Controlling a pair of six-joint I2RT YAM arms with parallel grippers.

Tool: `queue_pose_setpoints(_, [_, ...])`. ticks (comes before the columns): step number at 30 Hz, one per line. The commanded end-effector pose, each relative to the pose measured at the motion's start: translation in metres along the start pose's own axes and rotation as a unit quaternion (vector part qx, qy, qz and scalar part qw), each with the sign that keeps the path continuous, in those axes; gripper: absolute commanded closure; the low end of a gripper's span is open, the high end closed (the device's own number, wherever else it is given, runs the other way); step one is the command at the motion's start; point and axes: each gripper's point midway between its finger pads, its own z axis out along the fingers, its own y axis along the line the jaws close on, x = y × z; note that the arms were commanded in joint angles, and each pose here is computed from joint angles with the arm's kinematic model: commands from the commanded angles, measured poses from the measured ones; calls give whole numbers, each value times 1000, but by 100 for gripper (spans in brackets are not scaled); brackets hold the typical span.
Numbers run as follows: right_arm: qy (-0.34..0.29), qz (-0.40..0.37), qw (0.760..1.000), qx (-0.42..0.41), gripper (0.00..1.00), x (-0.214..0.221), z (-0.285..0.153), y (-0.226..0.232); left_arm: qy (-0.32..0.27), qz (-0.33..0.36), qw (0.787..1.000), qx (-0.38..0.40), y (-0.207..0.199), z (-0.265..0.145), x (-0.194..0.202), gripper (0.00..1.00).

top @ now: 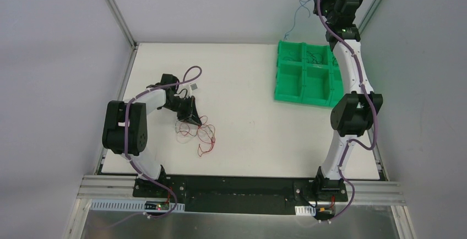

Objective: Untangle the cables

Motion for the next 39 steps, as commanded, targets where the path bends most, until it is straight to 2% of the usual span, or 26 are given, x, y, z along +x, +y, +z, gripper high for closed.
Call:
queue_pose_setpoints(1, [-47, -23, 999, 1, 100, -32, -9, -5, -3, 5, 1000, 5, -4, -5, -6, 100])
queue_pose_setpoints(12, [-29, -9, 1000, -5, 100, -22, -7, -3, 3, 3, 1000, 0, -2, -5, -1, 100])
queue_pose_setpoints(21, [79, -1, 997, 12, 100, 76, 6, -21, 3, 1, 1000, 0, -1, -4, -8, 100])
queue_pose_setpoints(28, [131, -16, 991, 11, 100, 131, 15, -29, 5, 3, 1000, -4, -1, -6, -3, 100])
queue_pose_setpoints(31, [168, -27, 985, -3, 100, 166, 20, -22, 8, 1, 1000, -5, 0, -6, 1, 100])
queue_pose_setpoints(39, [221, -33, 974, -24, 100, 236, 41, -4, 10, -4, 1000, -7, 1, -5, 0, 100])
